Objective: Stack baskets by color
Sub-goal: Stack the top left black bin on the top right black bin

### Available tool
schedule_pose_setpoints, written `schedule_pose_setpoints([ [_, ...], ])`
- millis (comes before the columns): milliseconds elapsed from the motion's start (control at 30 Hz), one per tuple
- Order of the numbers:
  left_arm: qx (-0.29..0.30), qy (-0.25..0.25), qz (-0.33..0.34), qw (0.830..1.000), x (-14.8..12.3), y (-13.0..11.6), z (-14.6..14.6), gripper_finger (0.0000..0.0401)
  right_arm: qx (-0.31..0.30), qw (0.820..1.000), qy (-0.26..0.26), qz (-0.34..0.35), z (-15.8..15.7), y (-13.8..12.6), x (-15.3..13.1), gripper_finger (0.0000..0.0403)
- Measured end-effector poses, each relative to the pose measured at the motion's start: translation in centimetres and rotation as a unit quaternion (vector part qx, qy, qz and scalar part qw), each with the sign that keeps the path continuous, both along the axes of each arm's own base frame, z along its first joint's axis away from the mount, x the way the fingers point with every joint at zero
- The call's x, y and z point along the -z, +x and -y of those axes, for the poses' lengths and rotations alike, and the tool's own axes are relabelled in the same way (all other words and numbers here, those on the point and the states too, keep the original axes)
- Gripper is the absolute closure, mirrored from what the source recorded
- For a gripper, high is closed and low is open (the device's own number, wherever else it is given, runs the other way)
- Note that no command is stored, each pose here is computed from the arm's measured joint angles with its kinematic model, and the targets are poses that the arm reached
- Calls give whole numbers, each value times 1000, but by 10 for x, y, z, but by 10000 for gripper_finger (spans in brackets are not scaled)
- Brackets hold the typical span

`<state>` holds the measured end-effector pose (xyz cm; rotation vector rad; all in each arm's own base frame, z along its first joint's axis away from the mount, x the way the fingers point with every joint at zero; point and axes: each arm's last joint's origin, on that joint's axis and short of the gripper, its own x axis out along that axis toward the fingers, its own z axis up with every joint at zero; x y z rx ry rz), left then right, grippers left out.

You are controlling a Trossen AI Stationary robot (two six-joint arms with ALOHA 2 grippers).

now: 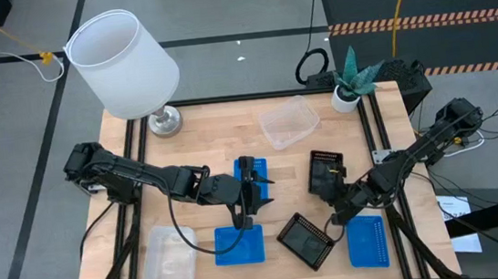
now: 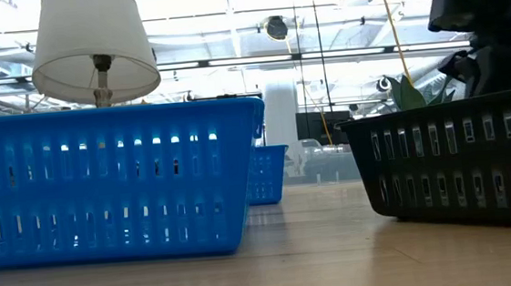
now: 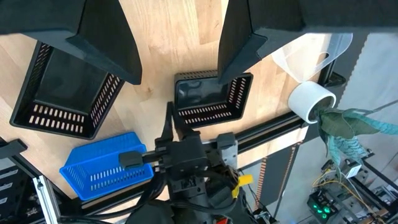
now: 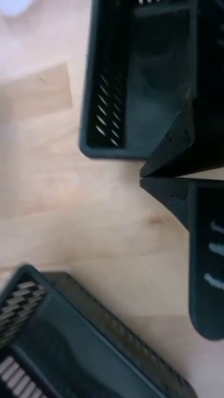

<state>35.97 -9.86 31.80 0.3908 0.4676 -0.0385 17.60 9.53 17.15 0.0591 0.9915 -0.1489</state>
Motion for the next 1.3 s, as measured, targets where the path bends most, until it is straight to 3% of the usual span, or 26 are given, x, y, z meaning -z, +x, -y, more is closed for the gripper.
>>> schedule_pose_setpoints([
  [267,0,0,0,1000,0,0,0,187,-11,999,23,-19,-1,-2,0,399],
  [567,0,1,0,1000,0,0,0,187,23,999,-1,45,7,0,-12,399],
  [833,7,11,8,1000,-2,1,0,187,101,994,-44,25,53,13,-12,399],
  [1033,10,17,8,1000,-2,1,0,187,138,988,-53,-35,81,12,-14,399],
  [1133,12,23,7,1000,-2,1,0,187,137,987,-52,-67,95,9,-12,399],
  [1300,13,24,7,1000,-2,1,0,187,96,992,0,-77,115,14,-9,399],
])
